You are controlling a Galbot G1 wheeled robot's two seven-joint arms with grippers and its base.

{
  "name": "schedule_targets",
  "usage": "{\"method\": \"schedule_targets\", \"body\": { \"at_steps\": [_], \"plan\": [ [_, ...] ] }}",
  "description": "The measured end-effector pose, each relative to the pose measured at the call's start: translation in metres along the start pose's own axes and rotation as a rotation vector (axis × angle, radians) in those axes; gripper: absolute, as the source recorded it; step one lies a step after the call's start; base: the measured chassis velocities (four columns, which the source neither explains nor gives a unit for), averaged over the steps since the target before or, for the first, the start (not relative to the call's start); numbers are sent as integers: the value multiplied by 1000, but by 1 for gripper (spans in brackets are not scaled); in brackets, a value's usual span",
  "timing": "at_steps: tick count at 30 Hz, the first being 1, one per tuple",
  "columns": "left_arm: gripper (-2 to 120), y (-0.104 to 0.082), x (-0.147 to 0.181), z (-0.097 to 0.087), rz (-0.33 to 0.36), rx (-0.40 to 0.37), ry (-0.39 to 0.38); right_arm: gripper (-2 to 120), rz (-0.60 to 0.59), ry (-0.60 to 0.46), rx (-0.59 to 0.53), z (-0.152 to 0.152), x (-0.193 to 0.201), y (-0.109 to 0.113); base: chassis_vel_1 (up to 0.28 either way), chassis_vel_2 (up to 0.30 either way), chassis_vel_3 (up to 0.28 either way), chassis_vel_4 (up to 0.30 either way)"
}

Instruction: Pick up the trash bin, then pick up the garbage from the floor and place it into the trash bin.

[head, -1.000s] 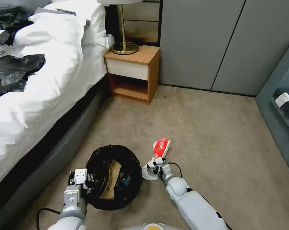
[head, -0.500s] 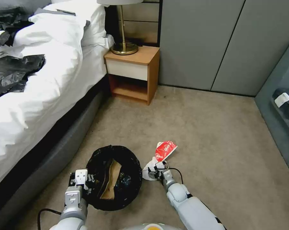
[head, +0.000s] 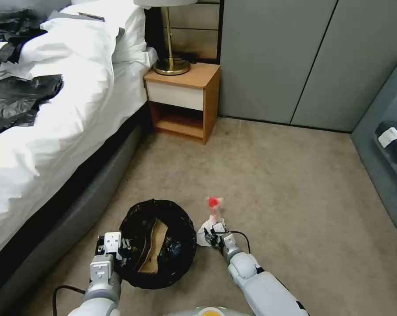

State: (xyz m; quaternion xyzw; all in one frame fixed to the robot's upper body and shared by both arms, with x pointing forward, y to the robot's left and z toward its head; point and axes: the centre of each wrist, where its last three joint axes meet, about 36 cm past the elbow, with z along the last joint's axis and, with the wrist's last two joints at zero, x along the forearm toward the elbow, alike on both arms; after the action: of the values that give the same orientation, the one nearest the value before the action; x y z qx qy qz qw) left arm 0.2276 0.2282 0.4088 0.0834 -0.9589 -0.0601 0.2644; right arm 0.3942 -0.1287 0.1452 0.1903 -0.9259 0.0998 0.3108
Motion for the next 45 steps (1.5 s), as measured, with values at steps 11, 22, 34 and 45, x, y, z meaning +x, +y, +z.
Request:
{"method": "schedule_targets", "body": {
  "at_steps": [11,22,34,45],
  "plan": [
    [0,-1,-2,0,4,-1,-2,100,19,15,-15,9,15,-6,0,0,0,0],
    [0,-1,-1,0,6,-4,-3,100,16,-2,-17,5,17,-4,0,0,0,0],
    [0,-2,0,-1,11,-1,-6,99,17,-21,-10,-2,9,-9,0,0,0,0],
    [0,-3,2,-1,12,0,-9,65,4,-17,-11,-4,3,-7,0,0,0,0]
  ]
}}
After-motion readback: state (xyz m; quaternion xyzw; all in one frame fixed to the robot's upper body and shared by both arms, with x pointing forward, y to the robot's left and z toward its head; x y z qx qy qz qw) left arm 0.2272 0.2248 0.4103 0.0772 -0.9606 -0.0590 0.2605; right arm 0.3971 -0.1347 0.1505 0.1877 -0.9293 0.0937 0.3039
